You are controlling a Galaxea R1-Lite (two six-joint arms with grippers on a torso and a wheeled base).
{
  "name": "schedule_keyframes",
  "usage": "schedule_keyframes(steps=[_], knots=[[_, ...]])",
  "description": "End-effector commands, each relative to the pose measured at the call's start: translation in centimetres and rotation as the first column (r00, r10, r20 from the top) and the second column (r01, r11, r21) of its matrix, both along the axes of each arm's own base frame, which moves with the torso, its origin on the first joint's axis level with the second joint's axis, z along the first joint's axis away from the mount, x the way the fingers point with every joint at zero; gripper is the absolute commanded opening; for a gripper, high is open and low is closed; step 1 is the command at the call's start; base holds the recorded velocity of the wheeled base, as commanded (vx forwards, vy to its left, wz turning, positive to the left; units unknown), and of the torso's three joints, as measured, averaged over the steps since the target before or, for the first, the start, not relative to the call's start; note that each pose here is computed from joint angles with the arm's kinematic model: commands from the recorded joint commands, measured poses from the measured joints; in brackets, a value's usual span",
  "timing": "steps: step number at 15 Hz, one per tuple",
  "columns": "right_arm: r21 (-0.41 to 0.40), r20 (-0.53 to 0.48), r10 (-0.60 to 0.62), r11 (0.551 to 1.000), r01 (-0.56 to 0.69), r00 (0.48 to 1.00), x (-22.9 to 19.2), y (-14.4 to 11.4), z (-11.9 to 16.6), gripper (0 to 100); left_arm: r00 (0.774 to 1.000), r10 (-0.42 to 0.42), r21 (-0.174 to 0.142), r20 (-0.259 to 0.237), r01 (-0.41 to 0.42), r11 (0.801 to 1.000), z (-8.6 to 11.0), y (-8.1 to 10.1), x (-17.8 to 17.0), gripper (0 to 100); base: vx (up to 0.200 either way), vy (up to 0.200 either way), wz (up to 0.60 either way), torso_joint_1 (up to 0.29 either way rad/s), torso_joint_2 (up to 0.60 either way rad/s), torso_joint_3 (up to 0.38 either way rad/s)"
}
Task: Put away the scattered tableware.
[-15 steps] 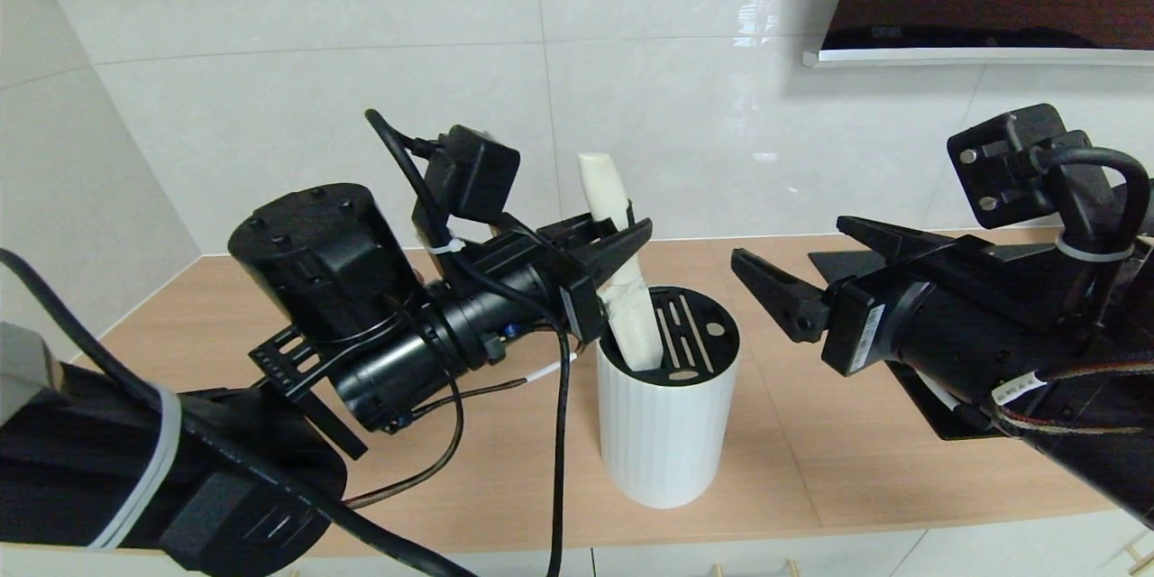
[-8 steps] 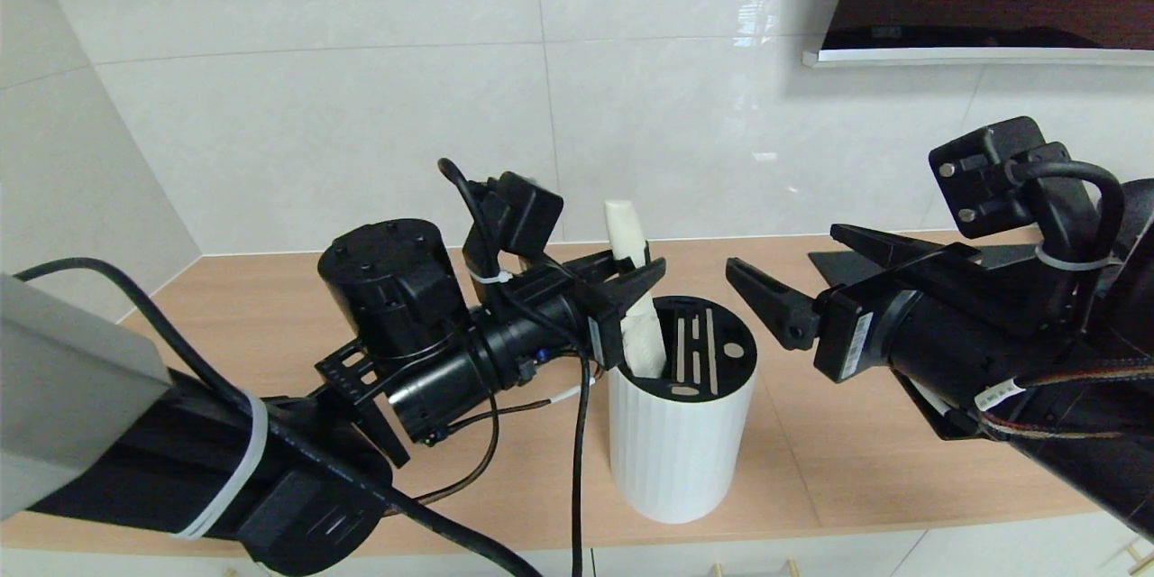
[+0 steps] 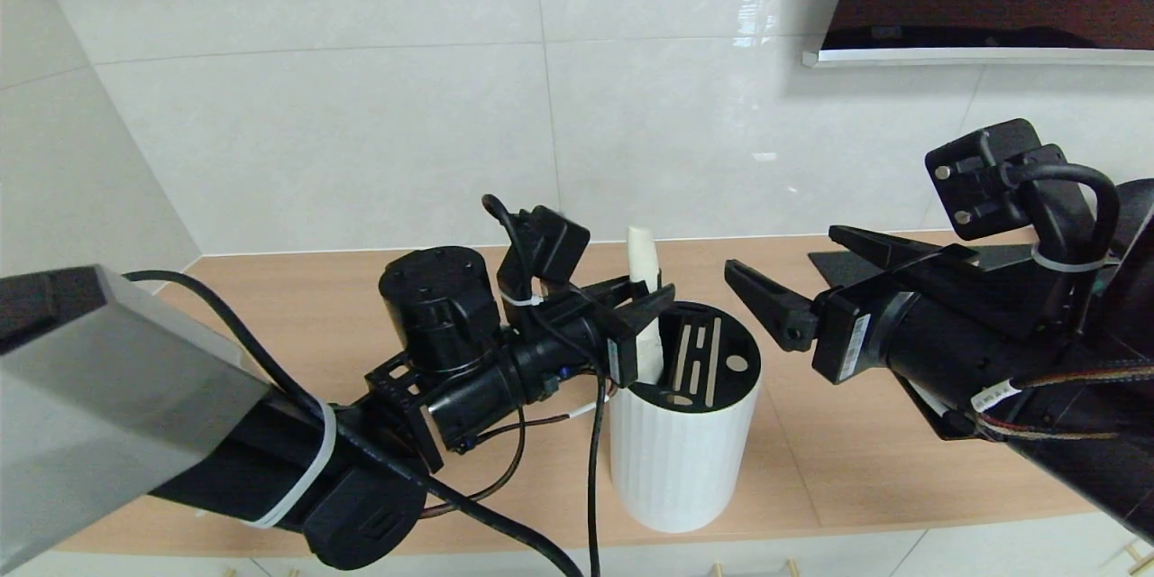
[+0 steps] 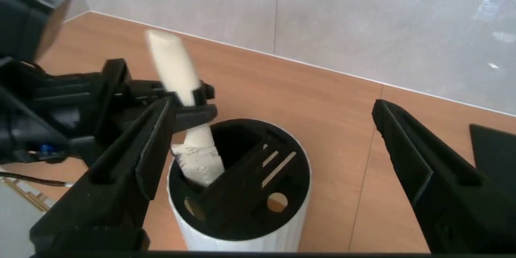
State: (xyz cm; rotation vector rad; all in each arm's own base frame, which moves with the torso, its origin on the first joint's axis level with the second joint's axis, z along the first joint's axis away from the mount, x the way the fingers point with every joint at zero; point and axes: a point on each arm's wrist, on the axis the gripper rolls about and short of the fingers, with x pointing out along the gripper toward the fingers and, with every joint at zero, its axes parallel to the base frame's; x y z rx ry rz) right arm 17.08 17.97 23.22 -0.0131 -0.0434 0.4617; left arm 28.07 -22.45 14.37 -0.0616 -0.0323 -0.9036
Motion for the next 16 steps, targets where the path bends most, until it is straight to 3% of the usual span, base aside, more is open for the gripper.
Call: schedule_keyframes(steps=[1, 5, 6, 8, 13, 16], knots=[[-0.002, -0.001, 0.001, 1.000, -0.001, 1.000, 0.0, 0.1, -0.1, 100, 1.000, 0.013, 0.012, -0.017, -0.013, 1.000, -1.0, -0.3, 0.4, 0, 0.000, 0.000, 0.00, 0.000, 0.00, 0.000], [-0.001, 0.000, 0.001, 1.000, -0.001, 1.000, 0.0, 0.0, 0.0, 100, 1.000, 0.025, 0.001, -0.002, -0.025, 1.000, -0.6, -0.3, 0.4, 0, 0.000, 0.000, 0.00, 0.000, 0.00, 0.000], [-0.001, 0.000, 0.001, 1.000, -0.001, 1.000, 0.0, 0.0, 0.0, 100, 1.000, 0.030, -0.004, 0.008, -0.030, 1.000, -0.3, -0.4, 0.2, 100, 0.000, 0.000, 0.00, 0.000, 0.00, 0.000], [-0.001, 0.000, 0.001, 1.000, -0.001, 1.000, 0.0, 0.0, 0.0, 100, 0.999, 0.038, -0.012, 0.014, -0.037, 0.999, 0.1, -0.4, -0.1, 100, 0.000, 0.000, 0.00, 0.000, 0.00, 0.000], [-0.001, 0.000, 0.001, 1.000, -0.001, 1.000, 0.0, 0.0, 0.0, 100, 0.994, 0.082, -0.069, 0.070, -0.078, 0.995, 2.6, 0.3, -0.7, 100, 0.000, 0.000, 0.00, 0.000, 0.00, 0.000], [0.008, 0.005, -0.002, 1.000, 0.002, 1.000, 0.0, -0.1, 0.2, 100, 0.971, 0.173, -0.192, 0.166, -0.141, 0.971, 7.9, 2.6, -2.9, 100, 0.000, 0.000, 0.00, 0.000, 0.00, 0.000]])
